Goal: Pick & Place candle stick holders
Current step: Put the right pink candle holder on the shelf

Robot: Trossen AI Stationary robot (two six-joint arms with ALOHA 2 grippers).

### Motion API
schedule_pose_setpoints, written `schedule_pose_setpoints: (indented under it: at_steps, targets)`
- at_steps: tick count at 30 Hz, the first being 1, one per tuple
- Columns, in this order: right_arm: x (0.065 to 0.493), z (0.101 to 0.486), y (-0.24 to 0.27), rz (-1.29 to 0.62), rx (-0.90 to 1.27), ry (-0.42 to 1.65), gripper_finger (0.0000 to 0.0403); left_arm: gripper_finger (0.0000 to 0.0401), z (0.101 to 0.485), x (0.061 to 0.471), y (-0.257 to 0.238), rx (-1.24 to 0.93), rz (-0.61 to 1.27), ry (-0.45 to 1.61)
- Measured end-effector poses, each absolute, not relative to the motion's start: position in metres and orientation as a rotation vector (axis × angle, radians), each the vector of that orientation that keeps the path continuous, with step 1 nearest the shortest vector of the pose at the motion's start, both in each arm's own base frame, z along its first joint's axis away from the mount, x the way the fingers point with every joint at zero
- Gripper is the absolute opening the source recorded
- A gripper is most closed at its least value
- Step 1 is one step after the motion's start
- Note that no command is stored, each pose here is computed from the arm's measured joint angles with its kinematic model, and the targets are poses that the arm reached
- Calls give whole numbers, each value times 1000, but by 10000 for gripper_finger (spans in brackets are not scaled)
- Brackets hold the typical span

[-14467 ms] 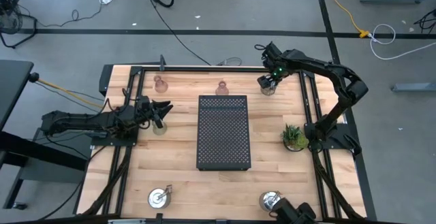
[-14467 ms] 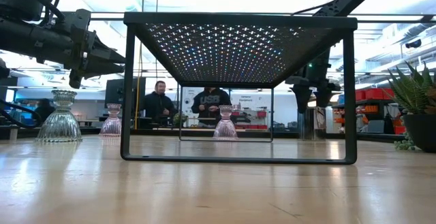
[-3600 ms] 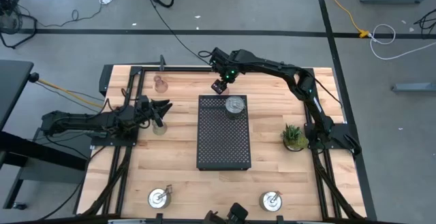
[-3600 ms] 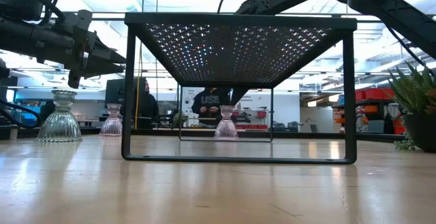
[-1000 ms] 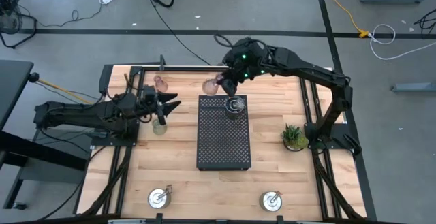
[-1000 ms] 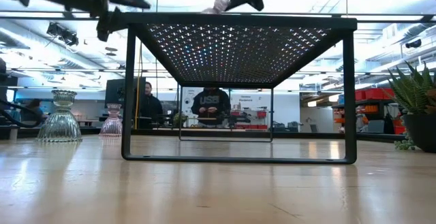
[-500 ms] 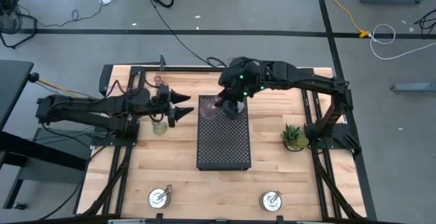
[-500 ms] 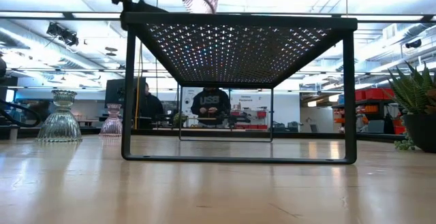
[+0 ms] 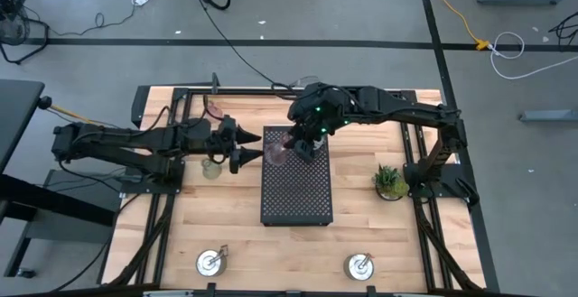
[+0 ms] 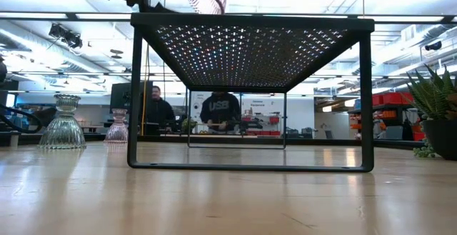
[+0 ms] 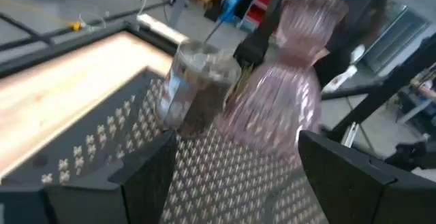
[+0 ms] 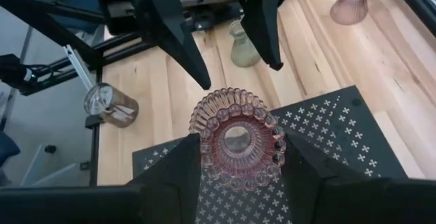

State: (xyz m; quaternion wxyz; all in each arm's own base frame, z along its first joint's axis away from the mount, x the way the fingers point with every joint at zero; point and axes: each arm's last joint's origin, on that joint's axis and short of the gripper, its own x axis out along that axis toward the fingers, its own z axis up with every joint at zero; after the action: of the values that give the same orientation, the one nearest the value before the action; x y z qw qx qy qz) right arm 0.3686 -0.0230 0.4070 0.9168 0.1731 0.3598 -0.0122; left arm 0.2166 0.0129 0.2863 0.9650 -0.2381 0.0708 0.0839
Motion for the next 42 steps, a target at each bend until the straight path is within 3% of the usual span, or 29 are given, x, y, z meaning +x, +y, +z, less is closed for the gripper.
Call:
schedule_pose_setpoints:
  at_steps: [22, 42]
  targets:
    - [383, 405, -23, 2, 360, 672, 146, 312, 293, 222, 11, -511, 93, 66]
    - [382, 405, -23, 8, 353, 672, 146, 309, 283, 273, 11, -474, -11, 136]
